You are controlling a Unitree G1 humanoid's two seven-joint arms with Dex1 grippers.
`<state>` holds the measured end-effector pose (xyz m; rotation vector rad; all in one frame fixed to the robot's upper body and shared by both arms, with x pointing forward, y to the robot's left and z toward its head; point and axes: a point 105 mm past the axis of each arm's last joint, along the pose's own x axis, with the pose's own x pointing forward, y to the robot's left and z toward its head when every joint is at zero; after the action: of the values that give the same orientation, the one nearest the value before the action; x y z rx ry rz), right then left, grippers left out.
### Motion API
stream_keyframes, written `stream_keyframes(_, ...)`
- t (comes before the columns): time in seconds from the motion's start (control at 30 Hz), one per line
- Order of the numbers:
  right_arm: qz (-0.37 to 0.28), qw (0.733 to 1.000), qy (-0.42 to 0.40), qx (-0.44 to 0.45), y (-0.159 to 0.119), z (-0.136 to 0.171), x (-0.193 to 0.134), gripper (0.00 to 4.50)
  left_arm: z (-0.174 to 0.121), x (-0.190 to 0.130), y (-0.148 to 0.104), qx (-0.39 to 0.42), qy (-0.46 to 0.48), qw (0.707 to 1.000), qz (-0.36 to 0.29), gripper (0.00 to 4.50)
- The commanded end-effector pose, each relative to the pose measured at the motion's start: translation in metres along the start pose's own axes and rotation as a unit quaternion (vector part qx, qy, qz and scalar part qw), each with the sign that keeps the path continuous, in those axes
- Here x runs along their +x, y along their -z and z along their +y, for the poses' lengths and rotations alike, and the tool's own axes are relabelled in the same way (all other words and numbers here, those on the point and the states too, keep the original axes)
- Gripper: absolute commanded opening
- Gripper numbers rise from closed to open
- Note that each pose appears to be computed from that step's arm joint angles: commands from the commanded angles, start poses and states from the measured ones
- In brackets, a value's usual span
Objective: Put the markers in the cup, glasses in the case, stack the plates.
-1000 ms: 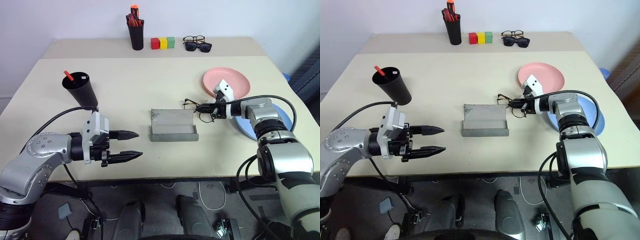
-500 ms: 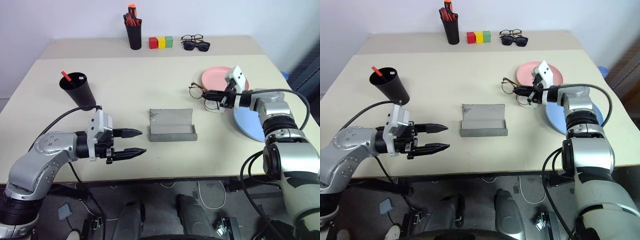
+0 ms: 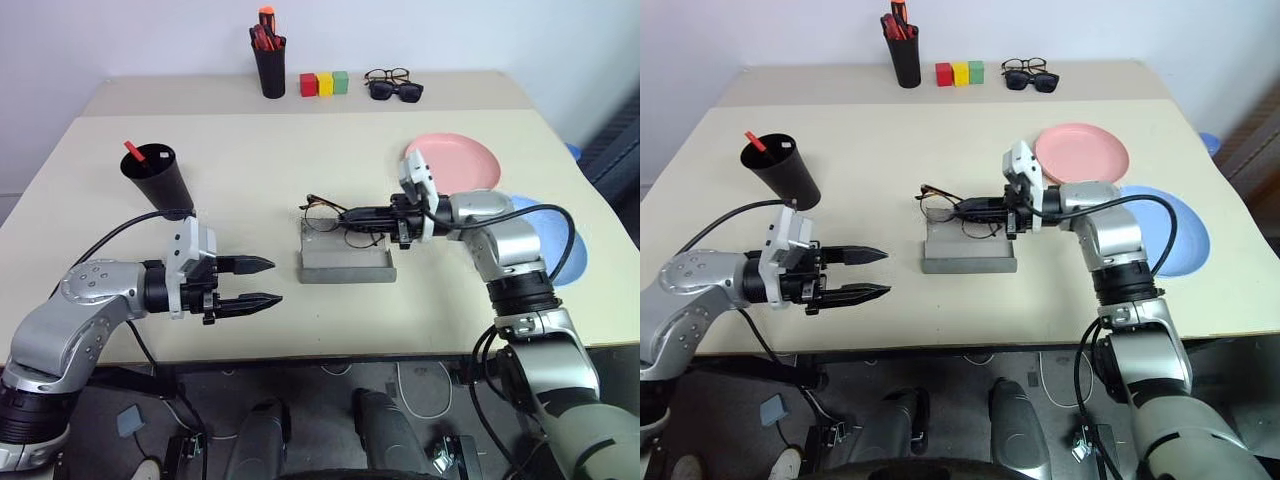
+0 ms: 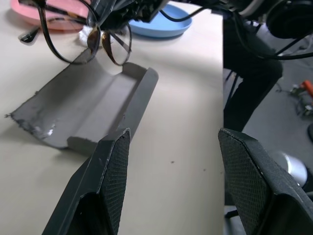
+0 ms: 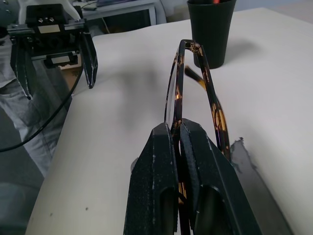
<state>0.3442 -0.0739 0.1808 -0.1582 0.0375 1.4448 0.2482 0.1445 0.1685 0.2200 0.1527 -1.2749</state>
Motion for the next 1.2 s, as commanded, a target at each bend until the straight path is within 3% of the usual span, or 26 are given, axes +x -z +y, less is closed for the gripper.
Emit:
stream_keyframes(0.03, 0.002, 0.999, 0.005, -0.04, -0.004, 0.0, 0.006, 0.04, -0.001, -0.007, -0.008, 0.025, -0.012, 1.0, -0.003, 2.9)
stream_keyframes(0.53, 0.067, 0.997, 0.005, -0.042, 0.022, -0.007, -0.006, 0.04, -0.018, -0.031, -0.013, -0.001, 0.007, 1.0, -0.029, 2.9)
stream_keyframes(0.73, 0.098, 0.995, 0.001, -0.02, 0.034, -0.006, -0.013, 0.04, -0.019, -0.041, 0.001, 0.003, 0.035, 0.999, 0.015, 2.9)
stream_keyframes(0.83, 0.111, 0.994, 0.002, -0.01, 0.041, -0.005, -0.015, 0.99, -0.015, -0.042, 0.003, 0.011, 0.041, 0.999, 0.021, 2.9)
stream_keyframes(1.0, 0.125, 0.992, 0.015, -0.008, 0.047, -0.005, -0.025, 3.4, -0.003, -0.04, 0.0, 0.021, 0.032, 0.999, 0.011, 2.9)
stream_keyframes(1.2, 0.085, 0.995, 0.054, -0.012, 0.015, 0.002, -0.054, 3.4, 0.035, -0.021, -0.01, 0.049, -0.044, 0.998, -0.013, 2.9)
